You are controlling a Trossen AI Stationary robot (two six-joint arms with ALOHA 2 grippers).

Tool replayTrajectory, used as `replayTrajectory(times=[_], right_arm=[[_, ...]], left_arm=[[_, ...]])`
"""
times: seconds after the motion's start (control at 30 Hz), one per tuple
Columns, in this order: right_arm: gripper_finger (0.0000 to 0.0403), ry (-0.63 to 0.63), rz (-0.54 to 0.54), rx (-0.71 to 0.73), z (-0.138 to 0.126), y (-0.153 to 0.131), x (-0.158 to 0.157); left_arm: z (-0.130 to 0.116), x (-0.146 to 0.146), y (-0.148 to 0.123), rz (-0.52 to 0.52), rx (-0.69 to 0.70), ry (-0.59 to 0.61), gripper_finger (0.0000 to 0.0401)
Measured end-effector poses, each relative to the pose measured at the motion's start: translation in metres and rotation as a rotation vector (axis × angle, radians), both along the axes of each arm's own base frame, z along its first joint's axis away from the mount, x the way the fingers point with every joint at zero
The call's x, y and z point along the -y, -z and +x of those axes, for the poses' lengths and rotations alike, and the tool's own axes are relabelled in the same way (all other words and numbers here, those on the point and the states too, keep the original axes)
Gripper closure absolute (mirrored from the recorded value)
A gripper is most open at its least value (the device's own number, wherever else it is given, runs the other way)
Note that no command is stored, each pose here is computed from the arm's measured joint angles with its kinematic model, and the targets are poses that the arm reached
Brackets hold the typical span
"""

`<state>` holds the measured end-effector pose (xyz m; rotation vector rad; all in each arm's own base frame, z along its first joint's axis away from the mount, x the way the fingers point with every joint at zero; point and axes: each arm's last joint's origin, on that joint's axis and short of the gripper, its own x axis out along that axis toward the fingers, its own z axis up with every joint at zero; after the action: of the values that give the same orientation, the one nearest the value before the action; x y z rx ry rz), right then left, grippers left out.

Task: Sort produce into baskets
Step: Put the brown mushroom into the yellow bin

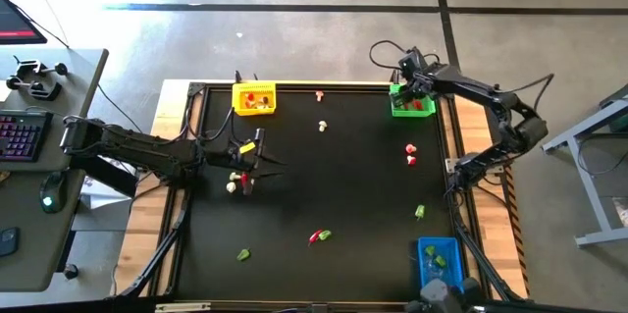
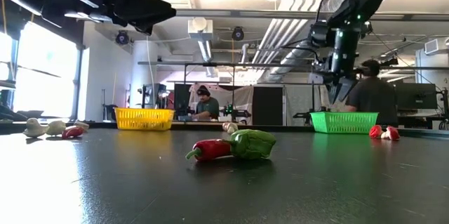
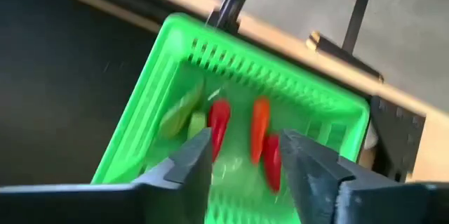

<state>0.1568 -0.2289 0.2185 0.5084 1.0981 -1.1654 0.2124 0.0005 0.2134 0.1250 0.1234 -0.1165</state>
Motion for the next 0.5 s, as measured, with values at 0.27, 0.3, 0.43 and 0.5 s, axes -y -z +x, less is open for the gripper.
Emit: replayTrajectory(times=[0.27, 0.3, 0.43, 0.5], right_arm=[[0.0211, -0.111, 0.232, -0.022, 0.007, -0.013, -0.06], [0.0211, -0.139, 0.279, -0.021, 0.008, -0.011, -0.068], [0.0211, -0.201, 0.398, -0.092, 0.006, 0.009, -0.089], [0.0211, -0.21, 0.419, -0.117, 0.004, 0.02, -0.095]], left_arm=[[0.0, 0.0, 0.001, -0.005, -0.006, -0.003, 0.0316], [0.0, 0.0, 0.001, -0.009, -0.012, -0.004, 0.0316], [0.0, 0.0, 0.002, 0.034, -0.013, -0.002, 0.0316], [0.0, -0.001, 0.002, 0.042, -0.012, -0.006, 0.0316]])
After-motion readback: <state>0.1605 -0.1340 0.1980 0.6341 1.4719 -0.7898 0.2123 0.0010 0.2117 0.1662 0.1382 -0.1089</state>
